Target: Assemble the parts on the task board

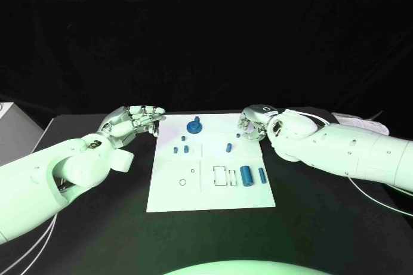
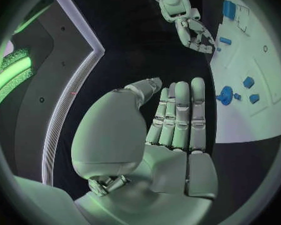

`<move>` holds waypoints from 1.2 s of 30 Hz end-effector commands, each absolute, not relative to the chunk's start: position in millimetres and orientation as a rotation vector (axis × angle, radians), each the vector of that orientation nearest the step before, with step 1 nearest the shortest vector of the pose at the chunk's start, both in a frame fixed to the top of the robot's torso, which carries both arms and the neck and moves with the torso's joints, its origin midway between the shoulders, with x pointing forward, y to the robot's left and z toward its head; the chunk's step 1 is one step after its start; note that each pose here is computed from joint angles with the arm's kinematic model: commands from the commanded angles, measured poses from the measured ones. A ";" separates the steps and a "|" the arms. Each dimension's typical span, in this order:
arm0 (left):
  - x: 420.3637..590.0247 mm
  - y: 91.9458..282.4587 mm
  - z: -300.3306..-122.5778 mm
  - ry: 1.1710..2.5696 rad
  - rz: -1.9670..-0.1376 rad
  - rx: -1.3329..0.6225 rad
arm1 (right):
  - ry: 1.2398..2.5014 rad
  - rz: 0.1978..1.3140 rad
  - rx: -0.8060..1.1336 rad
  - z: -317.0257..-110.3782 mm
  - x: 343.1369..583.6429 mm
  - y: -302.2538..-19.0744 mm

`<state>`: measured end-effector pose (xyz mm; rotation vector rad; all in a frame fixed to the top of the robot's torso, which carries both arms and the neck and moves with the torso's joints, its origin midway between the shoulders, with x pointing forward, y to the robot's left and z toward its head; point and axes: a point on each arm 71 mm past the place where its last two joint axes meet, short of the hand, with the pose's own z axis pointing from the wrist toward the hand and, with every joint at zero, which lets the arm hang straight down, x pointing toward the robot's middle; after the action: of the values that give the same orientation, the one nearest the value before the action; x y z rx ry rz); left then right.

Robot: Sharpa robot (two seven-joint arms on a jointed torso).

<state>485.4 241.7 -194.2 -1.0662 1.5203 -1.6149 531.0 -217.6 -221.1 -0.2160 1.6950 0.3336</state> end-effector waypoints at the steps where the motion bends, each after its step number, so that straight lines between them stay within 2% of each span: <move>1: 484.0 240.8 -191.7 1.498 -1.660 -1.069 | 1.700 0.316 -0.233 -225.0 530.8 -215.4; 15: 482.5 240.7 -191.3 1.505 -1.654 -1.071 | 1.726 0.338 -0.232 -240.2 531.4 -204.5; 36: 482.3 240.3 -191.8 1.515 -1.642 -1.069 | 1.751 0.339 -0.232 -249.8 534.4 -196.2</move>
<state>483.0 242.6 -193.0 -1.0763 1.5153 -1.6248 537.3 -200.0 -242.6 -0.2113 1.7187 0.3296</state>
